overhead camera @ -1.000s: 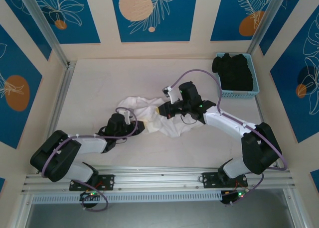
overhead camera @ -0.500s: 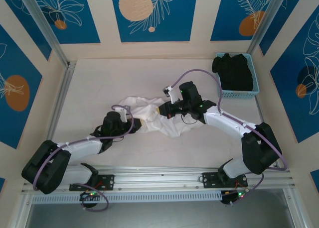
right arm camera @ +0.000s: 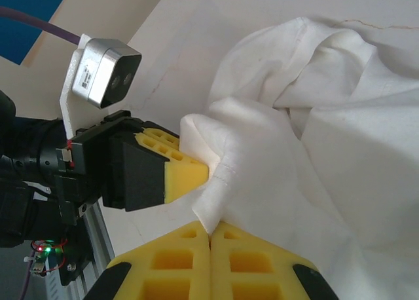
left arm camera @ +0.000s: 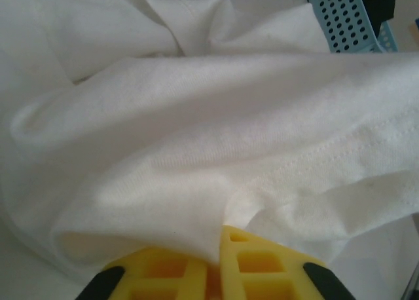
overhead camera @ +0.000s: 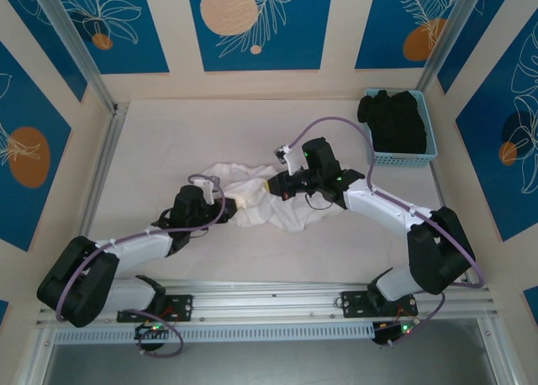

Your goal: Fold the inside-out t-shirt

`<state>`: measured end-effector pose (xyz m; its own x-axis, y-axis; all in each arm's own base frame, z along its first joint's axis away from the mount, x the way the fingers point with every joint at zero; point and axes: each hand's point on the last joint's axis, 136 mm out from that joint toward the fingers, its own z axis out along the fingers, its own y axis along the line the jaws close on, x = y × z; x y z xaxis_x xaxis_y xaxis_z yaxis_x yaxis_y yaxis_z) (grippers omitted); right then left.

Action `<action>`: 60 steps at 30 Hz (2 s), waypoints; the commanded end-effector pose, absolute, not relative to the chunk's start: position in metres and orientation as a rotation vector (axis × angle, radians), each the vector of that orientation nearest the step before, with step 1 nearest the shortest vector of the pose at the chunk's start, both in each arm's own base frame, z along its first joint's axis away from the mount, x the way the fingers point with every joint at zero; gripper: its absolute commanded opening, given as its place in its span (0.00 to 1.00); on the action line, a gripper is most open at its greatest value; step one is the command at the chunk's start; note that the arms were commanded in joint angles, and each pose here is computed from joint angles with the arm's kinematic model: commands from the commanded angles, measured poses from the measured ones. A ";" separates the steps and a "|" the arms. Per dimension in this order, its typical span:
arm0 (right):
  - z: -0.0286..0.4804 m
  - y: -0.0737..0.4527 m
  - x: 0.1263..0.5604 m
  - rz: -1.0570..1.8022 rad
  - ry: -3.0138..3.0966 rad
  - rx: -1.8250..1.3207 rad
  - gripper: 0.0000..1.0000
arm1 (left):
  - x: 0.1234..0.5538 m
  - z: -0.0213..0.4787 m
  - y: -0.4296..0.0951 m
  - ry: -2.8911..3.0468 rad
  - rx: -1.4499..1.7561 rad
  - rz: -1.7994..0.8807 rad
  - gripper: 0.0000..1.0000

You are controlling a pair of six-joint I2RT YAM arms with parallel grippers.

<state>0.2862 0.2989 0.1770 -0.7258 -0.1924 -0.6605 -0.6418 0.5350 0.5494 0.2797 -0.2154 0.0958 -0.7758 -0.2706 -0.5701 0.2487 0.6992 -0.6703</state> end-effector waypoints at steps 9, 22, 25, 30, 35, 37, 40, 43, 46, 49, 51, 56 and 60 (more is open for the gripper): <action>0.209 0.266 0.272 0.865 2.153 -0.764 0.00 | 0.242 0.176 -0.185 2.117 0.017 -1.096 0.00; 0.188 0.243 0.267 0.497 2.241 -0.721 0.00 | 0.225 0.228 -0.176 2.002 -0.053 -1.242 0.00; 0.195 0.256 0.258 0.548 2.179 -0.775 0.00 | 0.222 0.236 -0.181 1.974 -0.068 -1.322 0.00; 0.216 0.295 0.227 0.859 2.004 -0.948 0.00 | 0.223 0.201 -0.186 2.094 -0.086 -1.315 0.00; 0.219 0.317 0.211 1.047 1.942 -1.079 0.00 | 0.243 0.151 -0.154 2.243 -0.136 -0.933 0.17; 0.216 0.323 0.213 1.081 1.971 -1.082 0.00 | 0.251 0.143 -0.148 2.250 -0.127 -0.844 0.27; 0.210 0.331 0.220 1.117 2.032 -1.057 0.00 | 0.256 0.136 -0.141 2.253 -0.078 -0.744 0.41; 0.204 0.336 0.228 1.135 2.098 -1.020 0.00 | 0.254 0.138 -0.134 2.235 -0.019 -0.657 0.50; 0.203 0.338 0.233 1.161 2.131 -0.987 0.00 | 0.248 0.151 -0.137 2.178 0.064 -0.638 0.56; 0.202 0.337 0.239 1.173 2.167 -0.951 0.00 | 0.241 0.170 -0.152 2.108 0.188 -0.654 0.61; 0.202 0.337 0.243 1.177 2.190 -0.928 0.00 | 0.235 0.176 -0.167 2.076 0.291 -0.643 0.65; 0.204 0.336 0.245 1.212 2.208 -0.908 0.00 | 0.235 0.166 -0.194 2.085 0.482 -0.499 0.72; 0.203 0.336 0.243 1.217 2.211 -0.916 0.00 | 0.245 0.163 -0.213 2.081 0.551 -0.446 0.76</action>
<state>0.2464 0.3331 0.1956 -0.6647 -0.3306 -0.6700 -0.7400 0.4152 0.5292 0.2277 -0.2073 0.1435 -0.5776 0.1829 -0.7956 0.5329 0.8227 -0.1978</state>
